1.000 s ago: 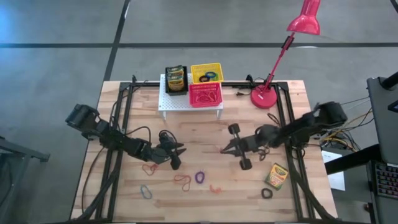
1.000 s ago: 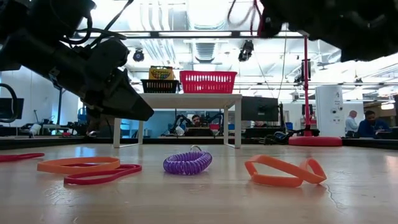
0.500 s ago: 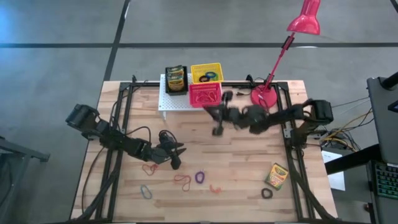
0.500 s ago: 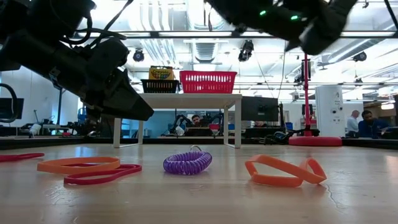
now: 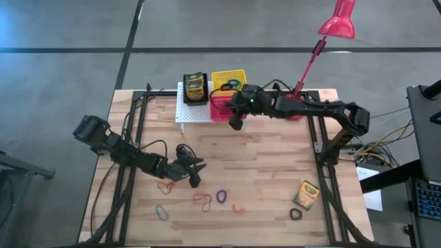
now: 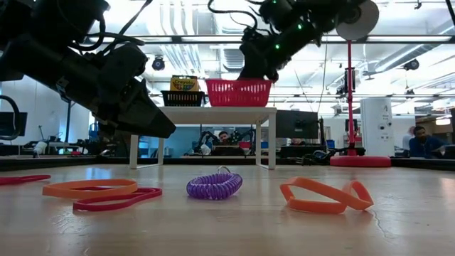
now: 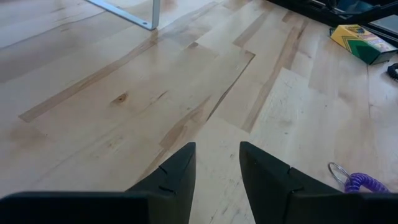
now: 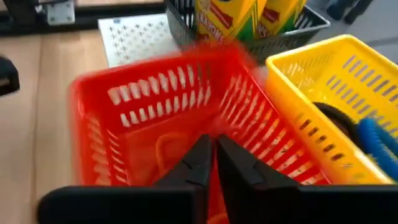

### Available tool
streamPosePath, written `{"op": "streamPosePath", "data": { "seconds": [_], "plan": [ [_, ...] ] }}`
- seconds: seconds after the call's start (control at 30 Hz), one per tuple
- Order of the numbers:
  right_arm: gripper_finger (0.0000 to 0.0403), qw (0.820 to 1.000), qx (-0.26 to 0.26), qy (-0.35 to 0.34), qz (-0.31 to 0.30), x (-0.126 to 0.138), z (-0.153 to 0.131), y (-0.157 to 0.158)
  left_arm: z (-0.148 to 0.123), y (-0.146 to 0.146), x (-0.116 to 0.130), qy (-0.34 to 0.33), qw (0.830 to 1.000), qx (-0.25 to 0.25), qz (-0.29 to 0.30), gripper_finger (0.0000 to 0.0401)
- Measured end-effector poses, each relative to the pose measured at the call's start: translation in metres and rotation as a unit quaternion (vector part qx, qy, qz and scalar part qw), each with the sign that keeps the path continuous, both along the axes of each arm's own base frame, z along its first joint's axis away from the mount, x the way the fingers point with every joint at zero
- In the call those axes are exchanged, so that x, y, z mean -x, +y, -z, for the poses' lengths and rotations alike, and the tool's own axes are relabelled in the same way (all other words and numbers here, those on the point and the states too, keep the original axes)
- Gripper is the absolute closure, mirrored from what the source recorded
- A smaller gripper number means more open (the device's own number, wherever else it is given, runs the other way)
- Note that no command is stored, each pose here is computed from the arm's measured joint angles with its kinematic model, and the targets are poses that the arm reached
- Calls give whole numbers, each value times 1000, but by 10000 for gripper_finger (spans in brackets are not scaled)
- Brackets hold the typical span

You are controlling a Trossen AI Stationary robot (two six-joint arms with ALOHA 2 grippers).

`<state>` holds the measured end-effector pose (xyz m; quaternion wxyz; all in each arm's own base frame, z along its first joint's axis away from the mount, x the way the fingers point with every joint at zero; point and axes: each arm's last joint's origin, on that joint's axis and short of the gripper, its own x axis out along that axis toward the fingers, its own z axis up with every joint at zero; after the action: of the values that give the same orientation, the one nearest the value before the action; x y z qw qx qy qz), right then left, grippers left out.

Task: Pick & Place Office Desk Supplies
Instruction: Put the red rubber band into the red bin on the shelf, then put the violet spring keychain into the yellow bin on the shelf

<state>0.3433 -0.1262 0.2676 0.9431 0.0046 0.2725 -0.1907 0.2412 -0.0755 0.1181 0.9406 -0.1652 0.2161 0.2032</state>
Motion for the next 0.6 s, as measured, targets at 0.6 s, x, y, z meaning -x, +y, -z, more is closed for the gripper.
{"op": "streamPosePath", "data": {
  "seconds": [0.6],
  "plan": [
    [236, 995, -10, 67, -70, 4, -67, 39, 0, 0, 0, 0, 1000, -1, 1, 270]
  ]
}}
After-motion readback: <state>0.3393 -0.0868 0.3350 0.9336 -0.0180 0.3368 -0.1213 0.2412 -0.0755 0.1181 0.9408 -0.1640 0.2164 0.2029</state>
